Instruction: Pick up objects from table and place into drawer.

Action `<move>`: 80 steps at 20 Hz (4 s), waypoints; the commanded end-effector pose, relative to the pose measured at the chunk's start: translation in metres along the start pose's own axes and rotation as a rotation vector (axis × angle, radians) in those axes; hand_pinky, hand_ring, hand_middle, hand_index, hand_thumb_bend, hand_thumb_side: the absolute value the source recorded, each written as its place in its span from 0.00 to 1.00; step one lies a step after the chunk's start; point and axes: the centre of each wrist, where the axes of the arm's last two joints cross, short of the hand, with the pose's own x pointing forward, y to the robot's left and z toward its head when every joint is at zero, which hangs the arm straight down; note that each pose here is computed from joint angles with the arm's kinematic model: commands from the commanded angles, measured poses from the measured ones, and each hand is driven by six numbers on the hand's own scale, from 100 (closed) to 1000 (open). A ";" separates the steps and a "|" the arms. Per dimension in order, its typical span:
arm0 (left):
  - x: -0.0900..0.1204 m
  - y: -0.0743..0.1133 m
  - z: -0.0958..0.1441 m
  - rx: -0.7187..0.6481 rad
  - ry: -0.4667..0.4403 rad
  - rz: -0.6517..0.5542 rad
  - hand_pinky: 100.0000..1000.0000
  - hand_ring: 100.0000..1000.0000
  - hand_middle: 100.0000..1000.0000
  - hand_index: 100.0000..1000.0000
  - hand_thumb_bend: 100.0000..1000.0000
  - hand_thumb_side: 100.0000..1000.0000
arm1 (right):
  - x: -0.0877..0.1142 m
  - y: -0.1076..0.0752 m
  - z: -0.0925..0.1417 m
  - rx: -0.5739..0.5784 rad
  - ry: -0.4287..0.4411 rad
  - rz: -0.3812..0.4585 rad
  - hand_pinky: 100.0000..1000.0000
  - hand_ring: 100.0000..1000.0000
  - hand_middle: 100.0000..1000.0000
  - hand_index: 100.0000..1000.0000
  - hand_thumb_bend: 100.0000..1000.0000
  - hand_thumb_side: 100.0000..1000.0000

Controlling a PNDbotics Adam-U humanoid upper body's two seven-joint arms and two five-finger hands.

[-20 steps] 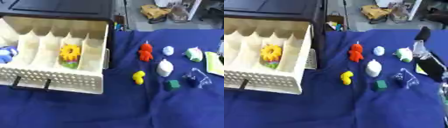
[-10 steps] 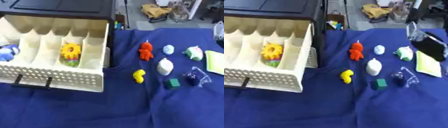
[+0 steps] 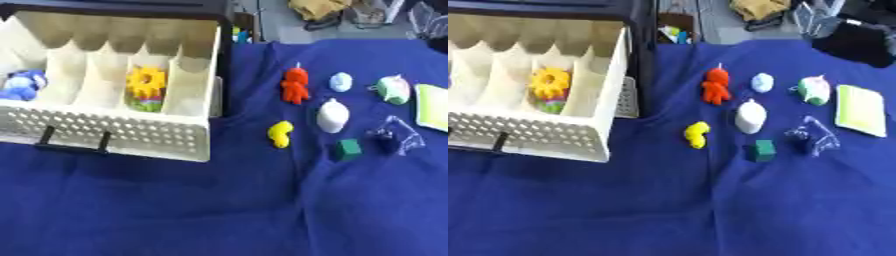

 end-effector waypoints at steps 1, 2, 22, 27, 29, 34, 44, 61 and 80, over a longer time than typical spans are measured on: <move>0.004 0.003 -0.006 -0.034 -0.018 -0.002 0.39 0.64 0.53 0.77 0.10 0.96 | -0.001 -0.016 -0.007 0.096 -0.027 0.064 0.84 0.90 0.83 0.97 0.02 0.40; 0.004 0.003 -0.006 -0.035 -0.016 -0.002 0.39 0.64 0.53 0.77 0.09 0.96 | -0.001 -0.018 -0.010 0.132 -0.034 0.074 0.84 0.90 0.83 0.98 0.02 0.41; 0.005 0.007 -0.004 -0.051 -0.001 0.001 0.39 0.64 0.53 0.77 0.09 0.96 | -0.073 0.008 -0.025 0.630 0.055 0.160 0.91 1.00 0.96 1.00 0.21 0.55; 0.005 0.007 -0.003 -0.053 0.001 0.000 0.39 0.64 0.53 0.77 0.09 0.96 | -0.091 0.015 -0.023 0.689 0.129 0.121 0.93 1.00 0.97 1.00 0.23 0.40; 0.005 0.008 -0.003 -0.053 0.002 -0.001 0.39 0.64 0.53 0.77 0.09 0.96 | -0.097 0.019 -0.022 0.725 0.161 0.098 0.95 1.00 0.99 1.00 0.23 0.34; 0.005 0.008 -0.003 -0.054 0.004 -0.002 0.39 0.64 0.53 0.77 0.09 0.96 | -0.113 0.023 -0.018 0.803 0.242 0.060 0.97 1.00 1.00 1.00 0.23 0.30; 0.005 0.009 -0.002 -0.053 0.004 -0.004 0.39 0.64 0.53 0.77 0.09 0.96 | -0.145 0.040 -0.002 0.912 0.400 0.067 0.98 1.00 1.00 1.00 0.27 0.30; 0.004 0.005 -0.003 -0.050 0.002 -0.001 0.38 0.64 0.53 0.77 0.09 0.96 | -0.175 0.094 0.040 0.975 0.581 -0.002 0.96 1.00 1.00 1.00 0.33 0.32; 0.004 0.002 -0.002 -0.048 0.001 0.004 0.38 0.64 0.53 0.76 0.09 0.96 | -0.187 0.128 0.070 0.952 0.672 -0.090 0.96 1.00 1.00 1.00 0.32 0.34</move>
